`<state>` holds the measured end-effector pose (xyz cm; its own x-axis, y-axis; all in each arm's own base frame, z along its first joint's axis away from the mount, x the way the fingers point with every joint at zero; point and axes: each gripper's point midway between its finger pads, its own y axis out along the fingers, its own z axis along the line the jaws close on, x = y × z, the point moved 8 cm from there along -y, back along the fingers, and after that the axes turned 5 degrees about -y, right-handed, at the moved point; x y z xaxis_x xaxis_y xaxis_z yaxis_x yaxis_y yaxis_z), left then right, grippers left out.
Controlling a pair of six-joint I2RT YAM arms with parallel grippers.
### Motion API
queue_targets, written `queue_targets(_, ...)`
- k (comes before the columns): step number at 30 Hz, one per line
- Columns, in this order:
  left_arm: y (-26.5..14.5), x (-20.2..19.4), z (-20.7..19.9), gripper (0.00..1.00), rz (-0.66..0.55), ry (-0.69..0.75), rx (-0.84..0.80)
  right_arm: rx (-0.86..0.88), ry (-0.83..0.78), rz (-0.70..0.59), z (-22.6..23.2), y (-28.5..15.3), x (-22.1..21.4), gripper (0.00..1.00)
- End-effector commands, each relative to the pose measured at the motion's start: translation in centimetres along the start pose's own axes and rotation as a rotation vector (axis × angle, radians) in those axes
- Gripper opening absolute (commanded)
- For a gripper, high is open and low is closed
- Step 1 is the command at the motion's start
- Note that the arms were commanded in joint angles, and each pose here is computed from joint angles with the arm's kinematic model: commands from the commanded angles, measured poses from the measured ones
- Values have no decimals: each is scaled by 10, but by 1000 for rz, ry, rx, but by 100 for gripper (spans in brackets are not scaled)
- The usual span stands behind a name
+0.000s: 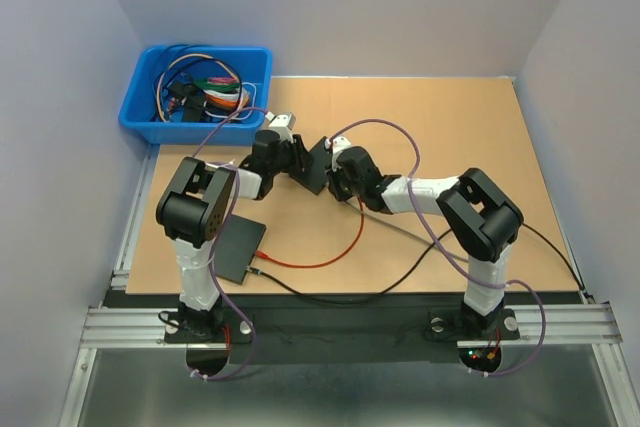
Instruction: Insert the plug into the switch port
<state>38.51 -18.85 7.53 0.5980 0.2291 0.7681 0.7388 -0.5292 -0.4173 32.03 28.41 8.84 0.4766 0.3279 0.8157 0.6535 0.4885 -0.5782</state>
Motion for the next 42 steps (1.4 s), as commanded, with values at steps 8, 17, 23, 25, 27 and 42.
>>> queue_targets(8,-17,-94,-20,45,350,-28,-8,82,50,-522,6,-3,128,0)
queue_targets(17,-16,-105,-20,45,369,-14,15,220,75,-599,3,0,153,0)
queue_targets(23,-14,-108,-17,45,373,1,44,411,26,-648,8,-11,164,0)
queue_targets(25,-13,-110,-16,45,378,3,49,435,13,-655,9,-11,164,0)
queue_targets(27,-13,-113,-17,45,386,10,42,460,3,-673,9,-10,164,0)
queue_targets(42,-14,-119,-19,45,376,-3,22,304,125,-774,-23,-5,177,1)
